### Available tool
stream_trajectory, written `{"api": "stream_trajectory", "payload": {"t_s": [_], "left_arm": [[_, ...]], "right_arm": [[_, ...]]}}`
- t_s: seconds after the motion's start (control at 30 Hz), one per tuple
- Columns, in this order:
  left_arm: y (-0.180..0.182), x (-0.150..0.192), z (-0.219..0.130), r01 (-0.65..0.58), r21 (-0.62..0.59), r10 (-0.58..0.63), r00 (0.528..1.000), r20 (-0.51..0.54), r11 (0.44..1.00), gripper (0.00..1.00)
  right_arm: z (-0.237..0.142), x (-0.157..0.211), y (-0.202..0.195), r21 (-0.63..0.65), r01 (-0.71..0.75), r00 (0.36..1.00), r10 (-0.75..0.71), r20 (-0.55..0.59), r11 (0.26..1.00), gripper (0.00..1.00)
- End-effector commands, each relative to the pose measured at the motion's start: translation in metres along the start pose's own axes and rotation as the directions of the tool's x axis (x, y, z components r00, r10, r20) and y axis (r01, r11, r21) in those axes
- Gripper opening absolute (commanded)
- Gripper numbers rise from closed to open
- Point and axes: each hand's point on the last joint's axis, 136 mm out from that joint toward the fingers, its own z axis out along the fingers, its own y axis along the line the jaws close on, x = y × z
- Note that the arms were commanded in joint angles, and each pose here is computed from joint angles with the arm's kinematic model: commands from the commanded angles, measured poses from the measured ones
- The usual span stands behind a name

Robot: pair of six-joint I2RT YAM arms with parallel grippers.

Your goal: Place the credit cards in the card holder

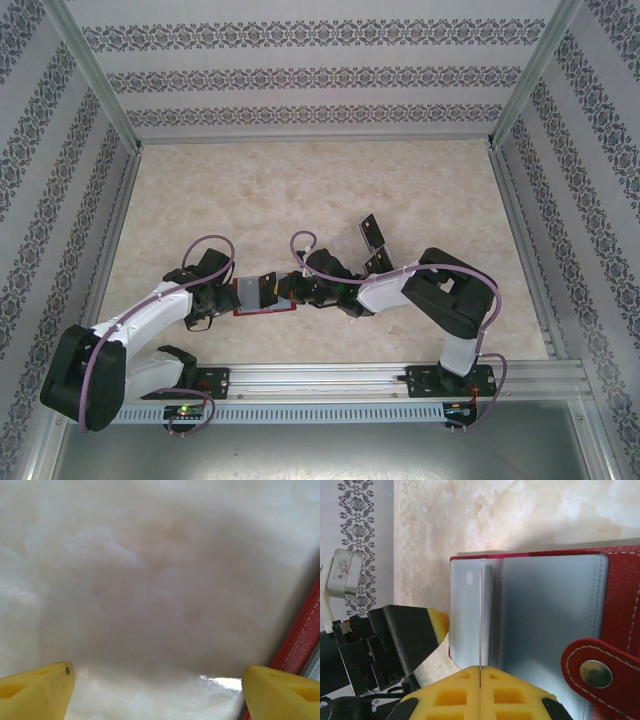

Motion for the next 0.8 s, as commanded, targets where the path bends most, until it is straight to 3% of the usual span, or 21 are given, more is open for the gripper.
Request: {"api": "stream_trajectory", "payload": {"t_s": [0.0,0.77], "left_arm": [[0.002,0.002,0.003,0.023,0.001,-0.023,1.0,-0.011,1.0,0.87],[-0.001,0.008,0.01,0.02,0.017,-0.02,0.999,-0.038,1.0,0.85]], "right_arm": [[0.007,0.001,0.008,-0.031,-0.003,1.0,0.003,-0.009,1.0,0.0],[0.019,0.01,-0.005,-0.011,-0.028,0.999,0.027,-0.045,1.0,0.0]]}}
